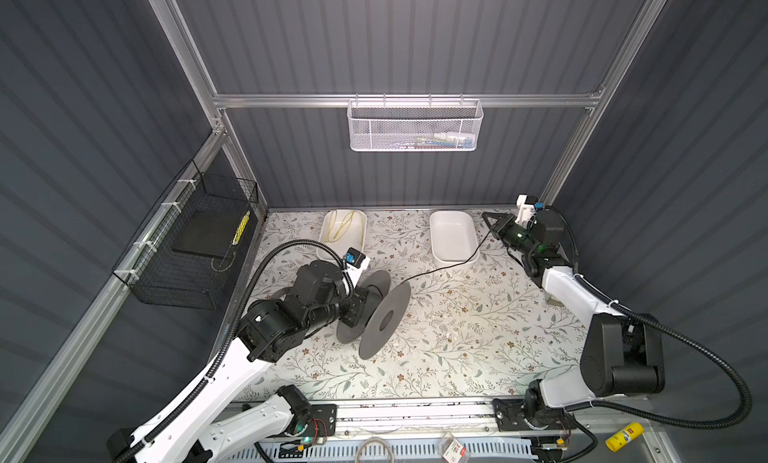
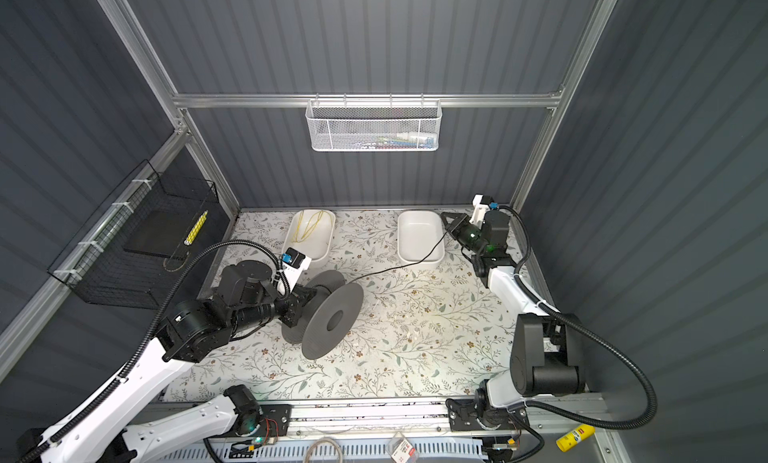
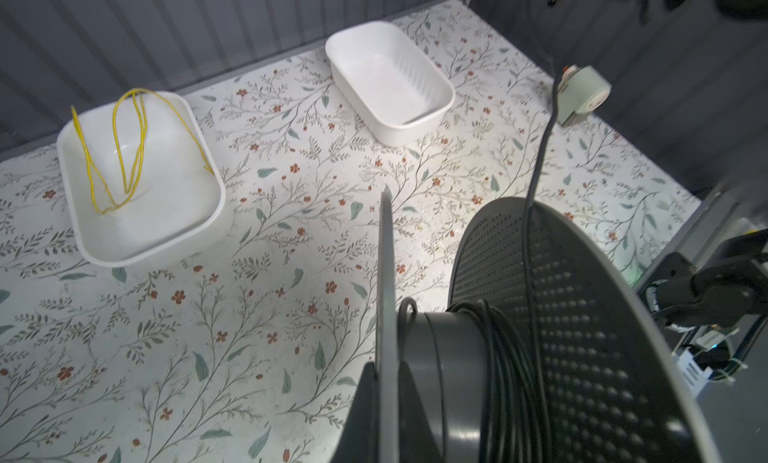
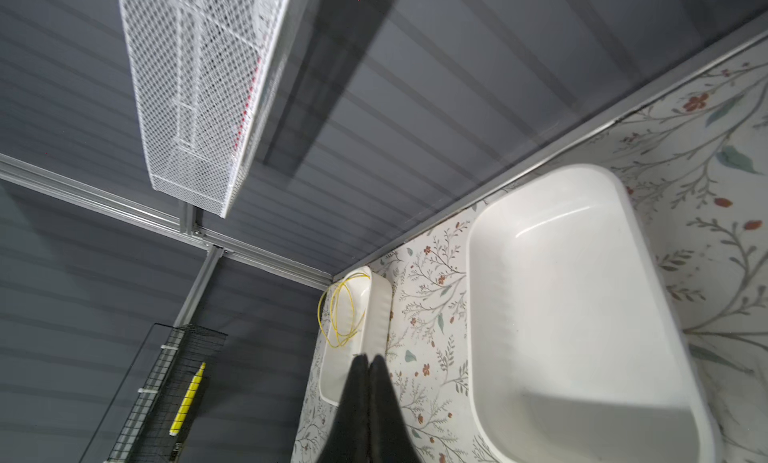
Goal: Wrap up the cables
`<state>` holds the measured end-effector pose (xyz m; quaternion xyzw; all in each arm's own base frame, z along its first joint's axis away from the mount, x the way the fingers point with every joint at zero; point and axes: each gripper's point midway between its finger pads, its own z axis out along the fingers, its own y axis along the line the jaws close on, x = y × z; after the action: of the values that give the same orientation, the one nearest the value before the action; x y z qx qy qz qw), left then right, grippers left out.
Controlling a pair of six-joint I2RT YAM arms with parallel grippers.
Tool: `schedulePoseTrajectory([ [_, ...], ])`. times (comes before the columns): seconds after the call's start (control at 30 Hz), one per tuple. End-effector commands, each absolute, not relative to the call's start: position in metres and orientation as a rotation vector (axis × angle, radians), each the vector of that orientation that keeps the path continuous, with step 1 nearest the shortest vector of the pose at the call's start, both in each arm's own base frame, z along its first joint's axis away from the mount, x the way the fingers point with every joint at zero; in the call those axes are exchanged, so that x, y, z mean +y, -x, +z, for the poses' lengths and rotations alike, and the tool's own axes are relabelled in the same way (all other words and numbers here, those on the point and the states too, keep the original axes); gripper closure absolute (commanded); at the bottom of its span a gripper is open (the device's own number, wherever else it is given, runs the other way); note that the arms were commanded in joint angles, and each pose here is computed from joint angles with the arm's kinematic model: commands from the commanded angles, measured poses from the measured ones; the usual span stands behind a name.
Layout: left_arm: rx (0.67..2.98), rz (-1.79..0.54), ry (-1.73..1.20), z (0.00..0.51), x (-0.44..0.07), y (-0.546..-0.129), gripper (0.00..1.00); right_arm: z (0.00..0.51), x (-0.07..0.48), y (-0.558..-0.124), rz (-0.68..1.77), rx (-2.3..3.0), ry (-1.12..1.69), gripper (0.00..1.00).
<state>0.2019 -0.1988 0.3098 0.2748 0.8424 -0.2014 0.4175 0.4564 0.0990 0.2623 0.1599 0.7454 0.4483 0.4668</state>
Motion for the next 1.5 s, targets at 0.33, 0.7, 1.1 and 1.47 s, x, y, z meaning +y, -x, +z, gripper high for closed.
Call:
schedulePoseTrajectory([
  [0.33, 1.65, -0.807, -0.373, 0.495, -0.25, -0.259, 1.0, 0.151, 0.168, -0.365, 0.851, 2.001, -0.346, 1.0],
  [0.7, 1.694, -0.255, -0.072, 0.45, -0.228, -0.361, 1.0, 0.184, 0.227, -0.279, 0.85, 1.951, -0.133, 1.0],
  [1.1, 1.998, 0.07, -0.378, 0.298, -0.262, -0.387, 1.0, 0.344, 0.253, -0.258, 0.806, 1.698, 0.183, 1.0],
  [1.47, 2.18, -0.046, -0.722, 0.23, -0.263, -0.284, 1.0, 0.385, 0.251, -0.358, 0.924, 1.747, 0.175, 1.0],
])
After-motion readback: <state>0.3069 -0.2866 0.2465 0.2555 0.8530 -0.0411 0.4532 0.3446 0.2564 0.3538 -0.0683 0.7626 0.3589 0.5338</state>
